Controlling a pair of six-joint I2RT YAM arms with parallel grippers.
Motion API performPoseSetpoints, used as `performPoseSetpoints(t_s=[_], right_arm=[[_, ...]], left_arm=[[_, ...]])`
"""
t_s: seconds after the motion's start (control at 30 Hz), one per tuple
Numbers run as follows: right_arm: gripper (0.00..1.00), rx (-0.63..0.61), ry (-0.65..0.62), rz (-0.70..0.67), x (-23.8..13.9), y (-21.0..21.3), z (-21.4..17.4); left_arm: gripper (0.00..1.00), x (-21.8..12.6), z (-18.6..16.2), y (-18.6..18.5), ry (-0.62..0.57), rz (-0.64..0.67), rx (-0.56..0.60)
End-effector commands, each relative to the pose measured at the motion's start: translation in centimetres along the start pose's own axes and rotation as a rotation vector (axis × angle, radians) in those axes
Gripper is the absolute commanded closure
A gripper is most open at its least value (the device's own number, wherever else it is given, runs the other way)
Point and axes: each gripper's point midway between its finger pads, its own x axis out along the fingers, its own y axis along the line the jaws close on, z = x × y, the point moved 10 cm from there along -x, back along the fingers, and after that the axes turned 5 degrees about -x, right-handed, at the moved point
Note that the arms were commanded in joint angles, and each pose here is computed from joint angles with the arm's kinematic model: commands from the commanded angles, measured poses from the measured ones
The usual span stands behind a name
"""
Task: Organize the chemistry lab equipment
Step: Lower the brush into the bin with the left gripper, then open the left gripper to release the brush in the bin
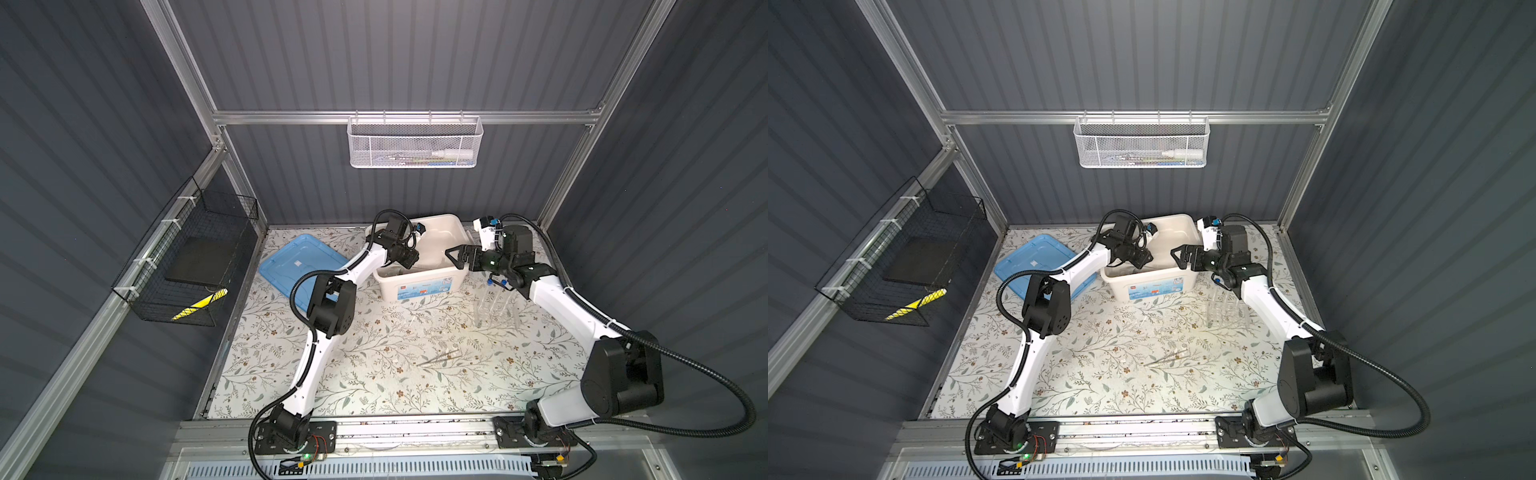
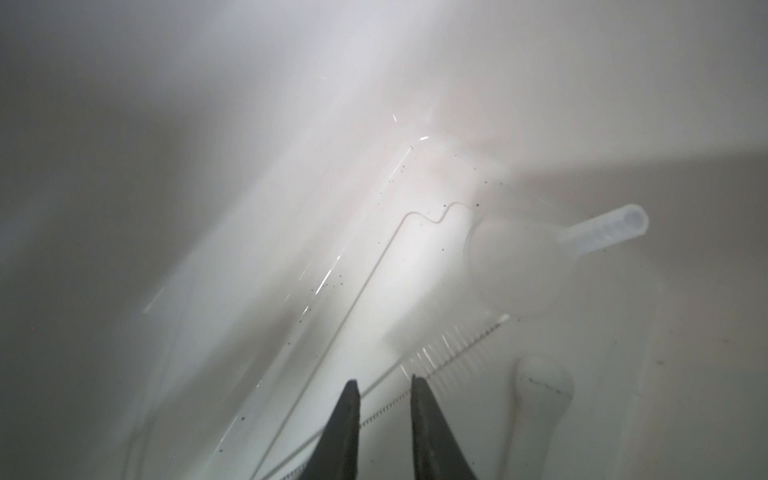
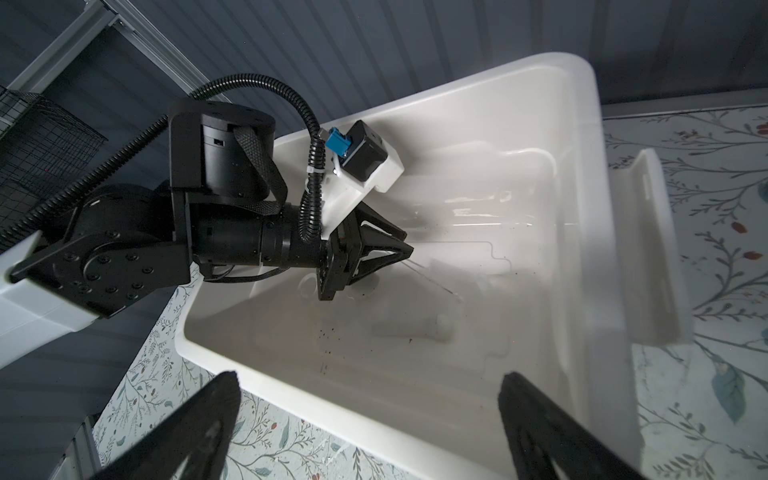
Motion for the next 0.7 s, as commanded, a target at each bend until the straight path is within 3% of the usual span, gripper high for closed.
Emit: performPoseSetpoints(t_s=[0.0,0.1,0.47,0.67], right_arm=[[0.01,0.004,-0.006,-0.01,0.0,-0.1,0.5],[0.01,0.007,-0.009,-0.01,0.0,-0.1,0.5],[0.01,0.014,-0.017,-0.019,-0.3,-0.1,0.2],[0.01,0.013,-0.023,-0.047,-0.5,-0.3,0.1]], left_arm=[[0.65,-2.4,1.7,-0.8,-0.07,-0.021,0.014],[0.56,-3.7,2.6,-1.1,-0.113,-0.014,0.019],[0.01,-9.8,5.8,-3.2,-0.297,0.017,0.085],[0.0,-14.2,6.4,-4.4,-0.383,0.072,0.133]])
